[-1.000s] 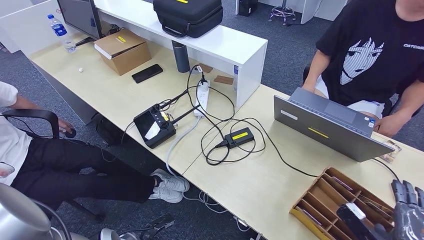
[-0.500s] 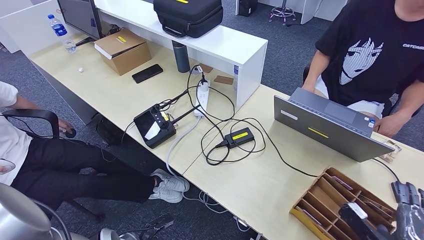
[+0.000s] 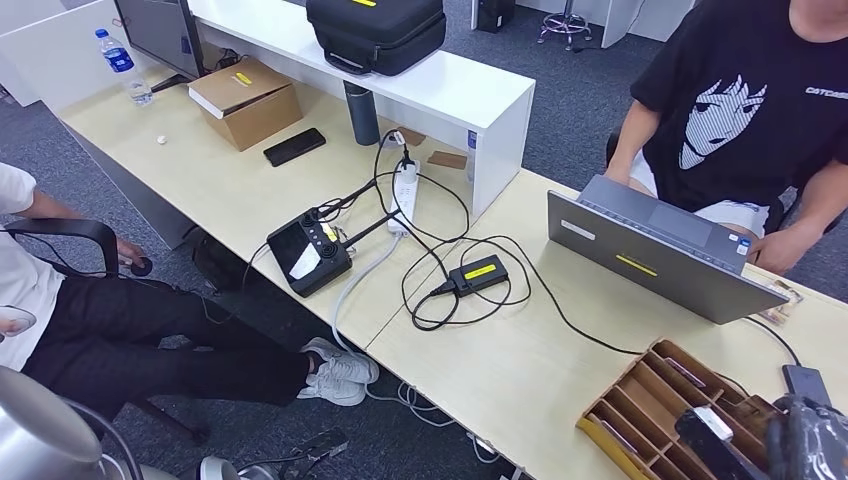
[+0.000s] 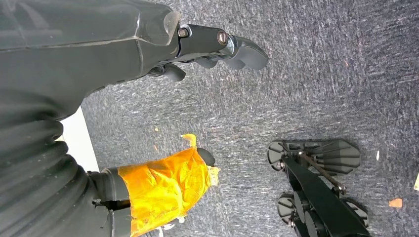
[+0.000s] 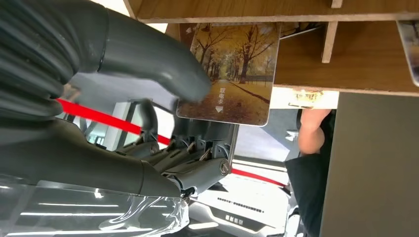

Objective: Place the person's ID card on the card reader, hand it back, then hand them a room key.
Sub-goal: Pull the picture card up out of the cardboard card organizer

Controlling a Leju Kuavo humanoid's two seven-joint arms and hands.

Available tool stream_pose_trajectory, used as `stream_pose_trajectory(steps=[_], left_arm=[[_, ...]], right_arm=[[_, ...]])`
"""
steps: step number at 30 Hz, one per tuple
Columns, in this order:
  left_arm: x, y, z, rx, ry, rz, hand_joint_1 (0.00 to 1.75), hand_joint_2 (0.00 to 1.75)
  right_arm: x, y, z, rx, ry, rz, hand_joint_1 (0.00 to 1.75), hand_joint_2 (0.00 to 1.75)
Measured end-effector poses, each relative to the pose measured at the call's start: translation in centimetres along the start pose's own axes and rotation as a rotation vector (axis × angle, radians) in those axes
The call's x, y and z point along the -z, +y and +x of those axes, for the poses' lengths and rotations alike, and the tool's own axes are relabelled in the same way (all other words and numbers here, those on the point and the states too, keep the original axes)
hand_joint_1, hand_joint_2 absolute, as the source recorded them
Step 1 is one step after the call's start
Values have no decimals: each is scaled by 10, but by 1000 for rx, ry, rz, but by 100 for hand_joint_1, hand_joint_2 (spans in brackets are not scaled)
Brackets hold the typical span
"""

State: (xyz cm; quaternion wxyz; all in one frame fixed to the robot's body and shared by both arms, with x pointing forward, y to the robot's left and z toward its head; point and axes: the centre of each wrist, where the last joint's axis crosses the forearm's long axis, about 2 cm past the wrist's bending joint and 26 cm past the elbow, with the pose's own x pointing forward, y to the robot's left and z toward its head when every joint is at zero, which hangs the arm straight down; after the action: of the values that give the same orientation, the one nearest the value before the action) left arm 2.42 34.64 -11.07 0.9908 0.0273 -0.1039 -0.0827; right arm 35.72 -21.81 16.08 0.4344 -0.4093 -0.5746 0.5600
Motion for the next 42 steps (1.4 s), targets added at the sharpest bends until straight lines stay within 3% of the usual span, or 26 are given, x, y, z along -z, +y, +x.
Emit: stream_pose_trajectory(steps=[11, 20, 31, 37, 42], left_arm=[[0, -2, 0, 7, 1, -7, 0, 175], [0, -2, 0, 17, -2, -9, 0, 175], [0, -2, 0, 31, -5, -9, 0, 175], [0, -1, 1, 46, -8, -9, 0, 175], [1, 1, 5, 75, -14, -9, 0, 175]], right_arm=[[1, -1, 5, 34, -29, -7, 175, 175], [1, -12, 9, 64, -55, -105, 175, 175], [-2, -58, 9, 135, -81, -414, 175, 175], [1, -73, 8, 169, -102, -448, 175, 175], [22, -99, 12, 197, -136, -418, 175, 175]])
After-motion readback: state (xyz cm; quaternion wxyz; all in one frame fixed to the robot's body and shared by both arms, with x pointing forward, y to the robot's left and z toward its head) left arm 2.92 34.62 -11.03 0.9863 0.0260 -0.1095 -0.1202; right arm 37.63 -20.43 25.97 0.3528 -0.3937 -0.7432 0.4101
